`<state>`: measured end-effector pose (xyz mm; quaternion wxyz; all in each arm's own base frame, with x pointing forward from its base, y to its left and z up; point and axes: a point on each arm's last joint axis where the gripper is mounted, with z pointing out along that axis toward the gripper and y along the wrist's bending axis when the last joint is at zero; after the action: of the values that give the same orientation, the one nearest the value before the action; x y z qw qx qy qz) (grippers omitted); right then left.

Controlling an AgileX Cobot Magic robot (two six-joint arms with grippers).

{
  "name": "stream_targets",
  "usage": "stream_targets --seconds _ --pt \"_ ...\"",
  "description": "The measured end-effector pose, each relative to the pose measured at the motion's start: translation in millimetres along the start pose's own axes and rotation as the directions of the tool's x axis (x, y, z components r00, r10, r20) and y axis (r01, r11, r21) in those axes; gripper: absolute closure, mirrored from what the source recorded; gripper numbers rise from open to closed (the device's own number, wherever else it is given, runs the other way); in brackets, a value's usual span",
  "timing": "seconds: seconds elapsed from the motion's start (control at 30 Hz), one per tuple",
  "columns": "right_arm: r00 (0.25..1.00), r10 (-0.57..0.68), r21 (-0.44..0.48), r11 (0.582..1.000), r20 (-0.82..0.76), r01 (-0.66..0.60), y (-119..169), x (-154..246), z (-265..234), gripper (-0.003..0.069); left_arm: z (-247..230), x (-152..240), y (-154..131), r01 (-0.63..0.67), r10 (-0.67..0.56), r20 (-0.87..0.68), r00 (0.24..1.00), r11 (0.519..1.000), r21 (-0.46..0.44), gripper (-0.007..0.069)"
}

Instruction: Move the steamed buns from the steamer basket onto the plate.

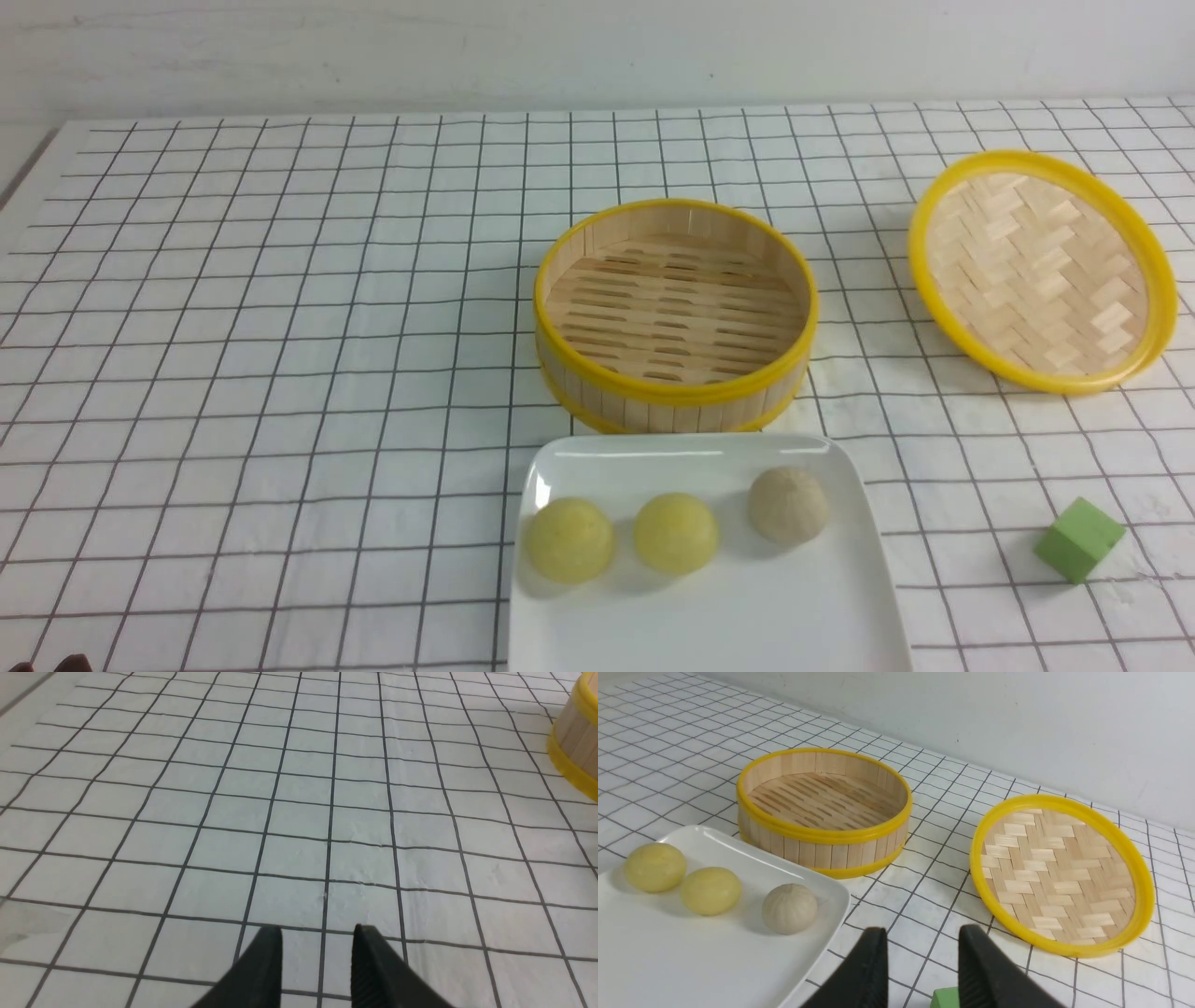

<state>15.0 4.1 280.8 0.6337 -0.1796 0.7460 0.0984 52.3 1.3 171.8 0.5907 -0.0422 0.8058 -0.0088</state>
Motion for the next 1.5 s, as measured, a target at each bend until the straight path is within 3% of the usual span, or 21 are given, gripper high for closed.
stream_targets --seconds 0.07,0.37,0.5,0.63,0.93,1.5 --pt "0.998 0.060 -0.005 0.998 -0.028 -0.060 2 17 13 0.0418 0 0 0 0.000 0.000 0.000 1.000 1.000 0.000 0.0385" --pt "0.995 0.102 -0.010 0.995 -0.016 -0.103 9 90 56 0.0418 0 0 0 0.000 0.000 -0.001 1.000 1.000 0.000 0.0385" --pt "0.992 0.107 0.039 0.994 -0.061 -0.104 7 95 56 0.0418 0 0 0 0.000 0.000 -0.001 1.000 1.000 0.000 0.0385" --pt "0.982 0.151 0.149 0.980 -0.116 -0.133 2 101 55 0.0418 0 0 0 0.000 0.000 -0.001 1.000 1.000 0.000 0.0385" --pt "0.965 0.247 0.382 0.903 -0.086 -0.197 -10 103 51 0.0418 0 0 0 -0.001 0.001 -0.001 1.000 1.000 0.000 0.0385" --pt "0.942 0.335 0.518 0.811 -0.030 -0.272 -17 104 47 0.0418 0 0 0 -0.001 0.001 -0.001 1.000 1.000 0.000 0.0385"
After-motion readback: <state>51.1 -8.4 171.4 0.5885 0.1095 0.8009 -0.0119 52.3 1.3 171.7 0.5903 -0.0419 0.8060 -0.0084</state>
